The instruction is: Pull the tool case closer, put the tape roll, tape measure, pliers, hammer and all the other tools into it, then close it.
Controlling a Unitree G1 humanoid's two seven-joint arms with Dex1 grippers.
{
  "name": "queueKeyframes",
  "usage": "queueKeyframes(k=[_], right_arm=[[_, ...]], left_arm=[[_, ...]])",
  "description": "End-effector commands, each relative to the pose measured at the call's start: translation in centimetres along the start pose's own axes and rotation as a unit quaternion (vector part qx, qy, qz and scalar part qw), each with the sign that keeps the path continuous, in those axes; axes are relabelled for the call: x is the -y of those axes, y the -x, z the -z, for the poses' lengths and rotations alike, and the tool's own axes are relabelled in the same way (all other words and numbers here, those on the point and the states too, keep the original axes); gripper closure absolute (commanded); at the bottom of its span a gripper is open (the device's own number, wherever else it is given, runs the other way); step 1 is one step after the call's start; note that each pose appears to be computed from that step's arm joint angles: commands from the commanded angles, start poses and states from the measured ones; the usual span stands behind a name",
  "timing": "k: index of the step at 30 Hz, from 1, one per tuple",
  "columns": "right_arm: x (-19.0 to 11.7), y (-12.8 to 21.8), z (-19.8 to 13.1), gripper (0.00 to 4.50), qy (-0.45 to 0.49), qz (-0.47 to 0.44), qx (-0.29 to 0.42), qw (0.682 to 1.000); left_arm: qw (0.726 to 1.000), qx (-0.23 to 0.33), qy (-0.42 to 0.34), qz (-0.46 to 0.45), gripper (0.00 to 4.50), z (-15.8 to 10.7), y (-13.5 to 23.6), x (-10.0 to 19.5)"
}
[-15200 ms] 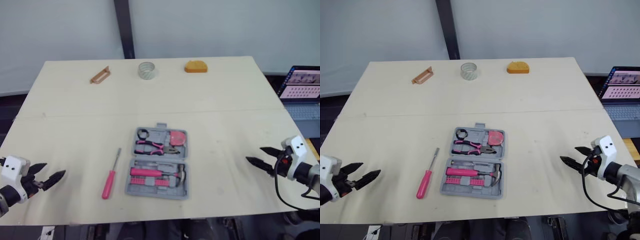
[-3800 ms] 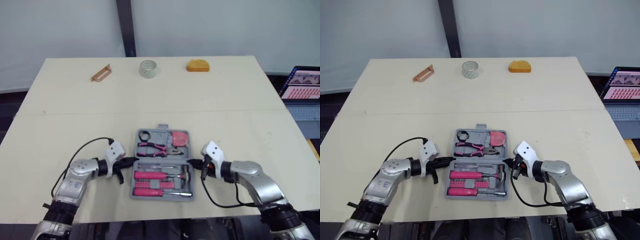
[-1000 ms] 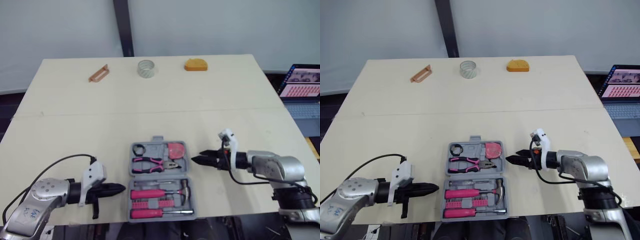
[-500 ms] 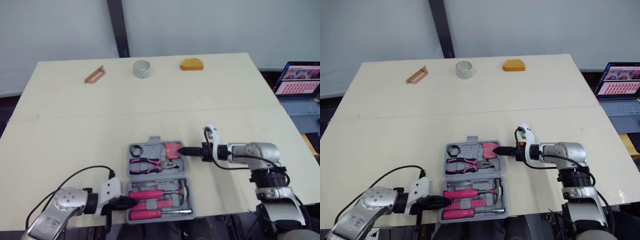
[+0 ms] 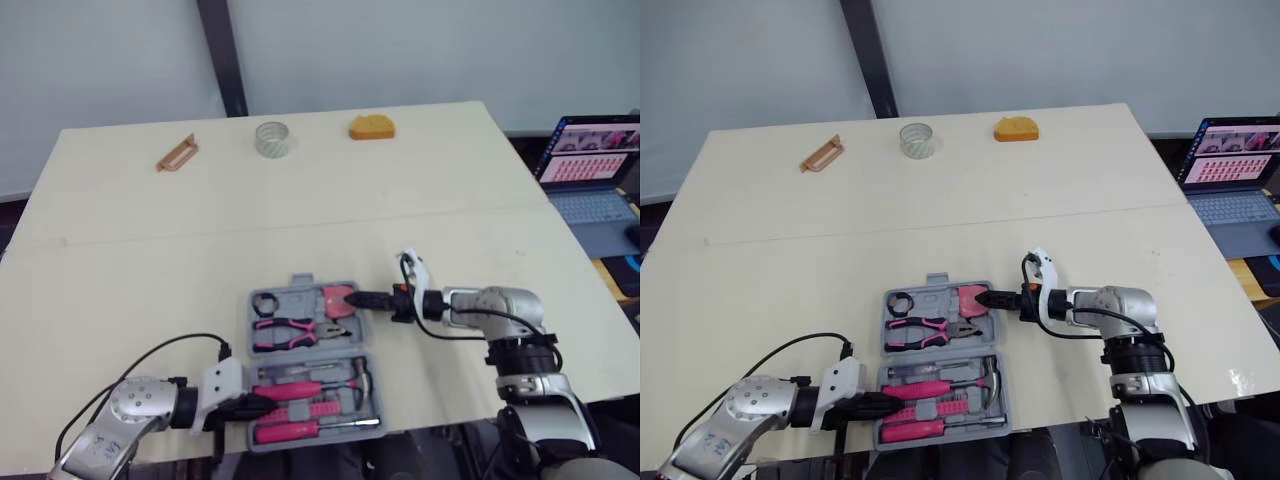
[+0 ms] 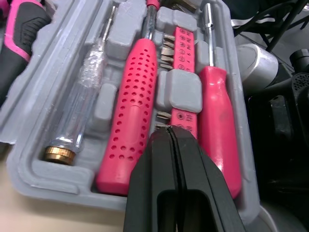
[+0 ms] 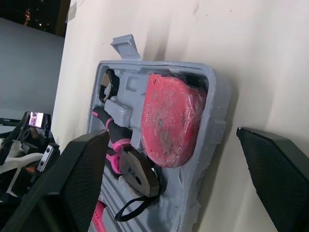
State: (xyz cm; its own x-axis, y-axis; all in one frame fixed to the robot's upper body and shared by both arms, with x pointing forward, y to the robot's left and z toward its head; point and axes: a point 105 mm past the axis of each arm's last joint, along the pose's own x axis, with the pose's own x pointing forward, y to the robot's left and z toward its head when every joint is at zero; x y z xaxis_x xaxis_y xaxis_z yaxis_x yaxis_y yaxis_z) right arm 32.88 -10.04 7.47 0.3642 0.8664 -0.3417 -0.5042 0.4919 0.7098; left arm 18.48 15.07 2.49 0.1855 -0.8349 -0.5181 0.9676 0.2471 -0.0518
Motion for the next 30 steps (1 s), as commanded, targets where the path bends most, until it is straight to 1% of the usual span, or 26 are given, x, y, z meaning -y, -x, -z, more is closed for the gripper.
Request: queueKeyframes(k=[1, 12, 17, 30], right_arm=[[-0.9, 0.0, 0.1, 0.05, 0.001, -0.029, 0.005, 1.000], [-2.7, 0.6, -0.5, 0.05, 0.020, -0.080, 0.026, 0.996], [-3.8, 1.1, -1.2, 0.05, 0.032, -0.114, 0.043, 0.992], [-5.7, 2.3, -1.3, 0.05, 0.076, -0.158, 0.042, 0.984]], left_arm=[[0.998, -0.043, 0.039, -0.006, 4.50, 2.7, 0.4, 0.3], [0.998, -0.043, 0.040, -0.009, 4.50, 3.1, 0.5, 0.0], [0.998, -0.041, 0.042, -0.011, 4.50, 3.1, 0.4, 0.0], [0.998, -0.030, 0.044, -0.022, 4.50, 2.9, 0.2, -0.5]])
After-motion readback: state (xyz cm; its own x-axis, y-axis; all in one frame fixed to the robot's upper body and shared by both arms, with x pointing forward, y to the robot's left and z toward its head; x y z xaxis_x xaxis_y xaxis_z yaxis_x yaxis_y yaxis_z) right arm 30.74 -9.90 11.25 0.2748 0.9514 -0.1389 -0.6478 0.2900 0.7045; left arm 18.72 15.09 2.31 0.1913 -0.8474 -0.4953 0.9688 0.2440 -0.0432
